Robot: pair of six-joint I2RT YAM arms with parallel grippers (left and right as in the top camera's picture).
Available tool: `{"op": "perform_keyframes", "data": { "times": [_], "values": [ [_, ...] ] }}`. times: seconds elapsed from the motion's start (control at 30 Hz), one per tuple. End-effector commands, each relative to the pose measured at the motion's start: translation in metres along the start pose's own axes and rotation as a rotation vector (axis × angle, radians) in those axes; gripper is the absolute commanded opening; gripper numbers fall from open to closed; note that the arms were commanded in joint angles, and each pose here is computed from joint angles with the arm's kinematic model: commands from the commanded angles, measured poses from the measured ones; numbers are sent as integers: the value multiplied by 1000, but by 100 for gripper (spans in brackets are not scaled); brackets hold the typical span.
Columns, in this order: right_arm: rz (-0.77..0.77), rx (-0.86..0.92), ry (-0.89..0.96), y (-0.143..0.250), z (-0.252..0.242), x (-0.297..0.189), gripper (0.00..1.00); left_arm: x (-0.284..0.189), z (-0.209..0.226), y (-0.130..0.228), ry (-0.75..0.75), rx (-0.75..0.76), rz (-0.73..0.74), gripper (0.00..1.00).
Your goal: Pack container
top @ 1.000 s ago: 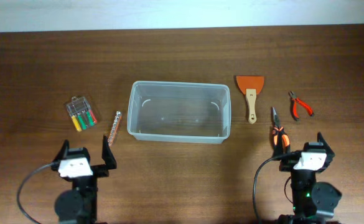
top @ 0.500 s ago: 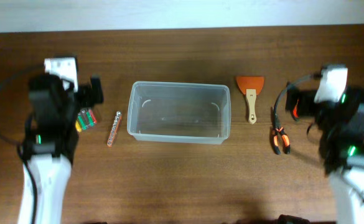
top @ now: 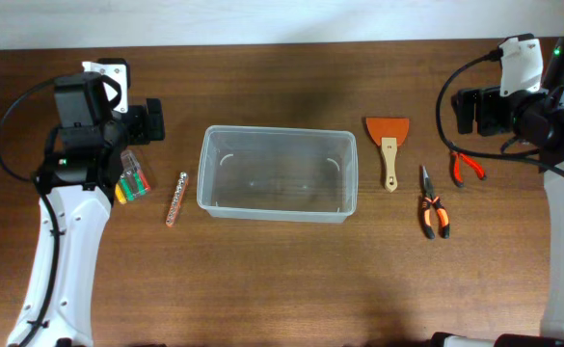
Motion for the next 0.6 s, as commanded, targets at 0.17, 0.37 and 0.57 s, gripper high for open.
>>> {"op": "perform_keyframes", "data": {
  "times": [0.17,0.37,0.57],
  "values": [
    [166,62,-38,28,-1,27,99,-6,6,5,-28,16,47,99],
    [397,165,-56,71,-3,70,99,-6,6,12,-33,18,80,99],
    [554,204,-51,103,-7,98,99,-6,6,14,-31,18,90,99]
  ]
}}
Point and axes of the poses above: each gripper's point midway between its finger pads, its own x axis out along the fingers, its own z axis along the line the jaws close on, y = z × x, the point moved 3 cm from there along -x, back along the fingers, and after that the axes turned 7 degrees about x, right-handed, at the moved point
